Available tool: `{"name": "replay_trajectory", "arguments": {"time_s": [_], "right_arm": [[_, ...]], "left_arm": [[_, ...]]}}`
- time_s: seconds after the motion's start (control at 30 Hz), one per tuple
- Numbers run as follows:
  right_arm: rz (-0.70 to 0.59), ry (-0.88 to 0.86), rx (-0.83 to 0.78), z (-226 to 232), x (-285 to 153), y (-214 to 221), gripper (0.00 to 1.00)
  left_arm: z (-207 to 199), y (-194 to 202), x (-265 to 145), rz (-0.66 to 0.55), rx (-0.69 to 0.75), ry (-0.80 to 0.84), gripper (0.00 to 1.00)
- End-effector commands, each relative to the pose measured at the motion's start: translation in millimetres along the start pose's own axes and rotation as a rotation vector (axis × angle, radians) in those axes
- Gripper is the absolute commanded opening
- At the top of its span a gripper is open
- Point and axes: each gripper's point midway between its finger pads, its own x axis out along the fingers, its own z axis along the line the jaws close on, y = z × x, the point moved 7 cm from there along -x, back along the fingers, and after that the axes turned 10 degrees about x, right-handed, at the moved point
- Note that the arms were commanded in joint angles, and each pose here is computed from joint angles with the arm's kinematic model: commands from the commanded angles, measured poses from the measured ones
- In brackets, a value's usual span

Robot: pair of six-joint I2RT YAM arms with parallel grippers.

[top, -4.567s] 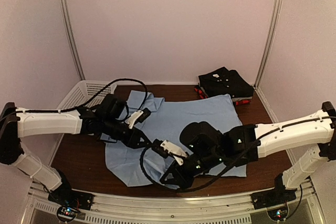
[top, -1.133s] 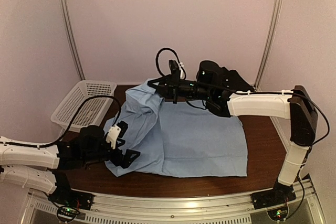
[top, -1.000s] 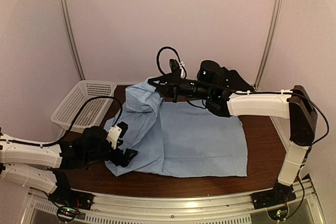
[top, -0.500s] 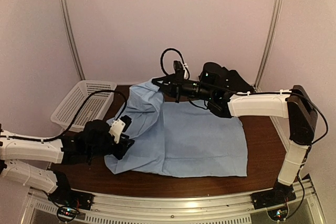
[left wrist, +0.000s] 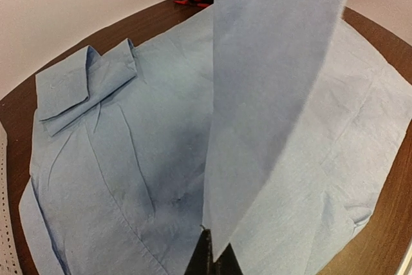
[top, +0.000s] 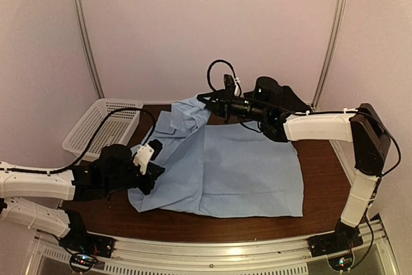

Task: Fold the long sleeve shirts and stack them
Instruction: Pass from the right arm to the left

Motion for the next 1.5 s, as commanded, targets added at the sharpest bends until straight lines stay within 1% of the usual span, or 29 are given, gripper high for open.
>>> {"name": "replay_trajectory", "arguments": {"time_s": [0.0, 0.2, 0.23, 0.27, 0.3, 0.33, 0.37, 0.4, 0.5, 0.6, 0.7, 0.87, 1.0, 1.1, 1.17, 1.27, 1.33, 1.4, 1.47], "right_arm": [[-0.022, -0.032, -0.007, -7, -2, -14, 0.00], [0.012, -0.067, 0.024, -7, 3, -10, 0.00], [0.014, -0.070, 0.021, -4, 3, -9, 0.00], [0.017, -0.075, 0.015, 0, 3, -8, 0.00], [0.018, -0.079, 0.007, 4, 3, -7, 0.00], [0.019, -0.082, 0.001, 8, 3, -5, 0.00], [0.020, -0.085, -0.002, 12, 2, -4, 0.00], [0.021, -0.088, -0.008, 15, 2, -3, 0.00], [0.023, -0.091, -0.015, 20, -1, 0, 0.00], [0.024, -0.093, -0.017, 23, -4, 3, 0.00], [0.023, -0.098, -0.014, 25, -7, 5, 0.00], [0.028, -0.103, -0.013, 28, -11, 8, 0.00], [0.033, -0.100, -0.008, 26, -12, 11, 0.00], [0.038, -0.104, -0.005, 27, -12, 13, 0.00], [0.044, -0.104, -0.001, 27, -11, 15, 0.00], [0.048, -0.109, 0.001, 29, -11, 17, 0.00], [0.051, -0.111, 0.001, 30, -11, 18, 0.00], [0.053, -0.115, 0.000, 32, -12, 20, 0.00], [0.052, -0.115, -0.003, 32, -12, 20, 0.00]], "left_arm": [[-2, -15, -8, -0.122, -0.021, 0.036, 0.00], [3, -9, -5, -0.134, 0.010, -0.025, 0.00], [2, -9, -4, -0.133, 0.023, -0.021, 0.06], [1, -8, -1, -0.128, 0.030, -0.018, 0.15], [0, -7, 2, -0.119, 0.035, -0.012, 0.26], [-2, -6, 5, -0.107, 0.040, 0.000, 0.45], [-3, -5, 9, -0.092, 0.037, 0.006, 0.56], [-4, -5, 12, -0.079, 0.037, 0.012, 0.62], [-5, -1, 25, -0.031, 0.044, 0.000, 0.70], [-5, 2, 36, -0.005, 0.062, -0.012, 0.73], [-4, -1, 42, -0.018, 0.094, -0.035, 0.75], [2, -12, 41, -0.108, 0.206, -0.099, 0.76], [4, -21, 41, -0.136, 0.289, -0.135, 0.76], [1, -24, 42, -0.165, 0.354, -0.112, 0.77], [-6, -25, 42, -0.195, 0.408, -0.057, 0.78], [-11, -29, 45, -0.236, 0.462, -0.017, 0.78], [-14, -30, 51, -0.240, 0.492, 0.011, 0.78], [-13, -32, 59, -0.234, 0.502, 0.013, 0.76], [-9, -37, 68, -0.227, 0.503, 0.013, 0.71]]}}
